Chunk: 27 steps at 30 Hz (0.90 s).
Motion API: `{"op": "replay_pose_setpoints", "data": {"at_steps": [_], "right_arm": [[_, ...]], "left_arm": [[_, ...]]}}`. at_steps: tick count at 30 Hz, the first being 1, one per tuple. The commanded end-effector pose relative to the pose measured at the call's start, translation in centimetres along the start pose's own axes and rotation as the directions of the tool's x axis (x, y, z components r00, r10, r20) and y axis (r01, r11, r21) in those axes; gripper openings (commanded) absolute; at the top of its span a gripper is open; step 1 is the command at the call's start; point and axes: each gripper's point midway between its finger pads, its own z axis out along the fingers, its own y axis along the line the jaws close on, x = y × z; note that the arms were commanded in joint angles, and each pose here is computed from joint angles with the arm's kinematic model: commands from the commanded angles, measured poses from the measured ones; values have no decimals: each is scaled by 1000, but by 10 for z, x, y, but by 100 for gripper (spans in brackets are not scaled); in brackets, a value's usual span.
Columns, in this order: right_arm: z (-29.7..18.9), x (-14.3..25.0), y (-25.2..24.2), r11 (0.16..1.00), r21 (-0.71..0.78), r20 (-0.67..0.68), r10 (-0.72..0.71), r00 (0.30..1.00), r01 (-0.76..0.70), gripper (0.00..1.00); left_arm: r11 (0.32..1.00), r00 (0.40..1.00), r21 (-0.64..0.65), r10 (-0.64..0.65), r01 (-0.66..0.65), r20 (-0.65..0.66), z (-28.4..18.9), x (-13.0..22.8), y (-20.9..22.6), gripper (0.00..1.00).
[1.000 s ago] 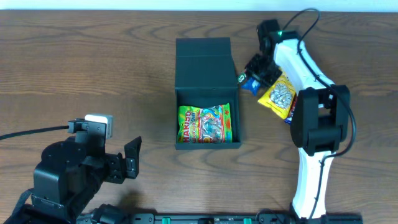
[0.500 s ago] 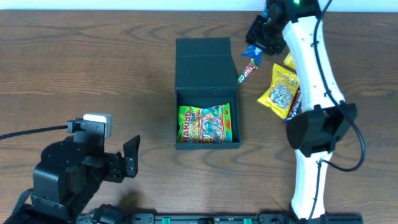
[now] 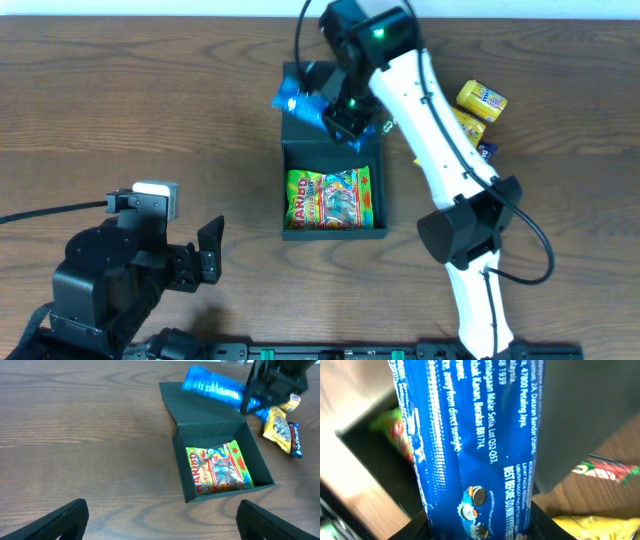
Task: Pack container
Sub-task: 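Carry the blue bar over the box and lower it in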
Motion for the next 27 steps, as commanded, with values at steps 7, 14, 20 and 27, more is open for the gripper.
{"op": "replay_pose_setpoints", "data": {"at_steps": [7, 14, 20, 27], "right_arm": [[34, 22, 26, 939, -152, -79, -322, 944, 308, 1], [83, 24, 19, 932, -159, -92, -342, 935, 325, 1], [92, 24, 4, 937, -89, -124, -348, 929, 339, 1], [90, 34, -2, 937, -69, -183, -348, 919, 341, 1]], "left_arm": [[1000, 1000, -8, 19, -19, 18, -3, -4, 1, 95], [1000, 999, -5, 18, -18, 31, -3, -7, 1, 95], [1000, 999, -5, 18, -18, 31, -3, -7, 1, 95], [1000, 999, -6, 19, -19, 32, -3, -7, 1, 95]]}}
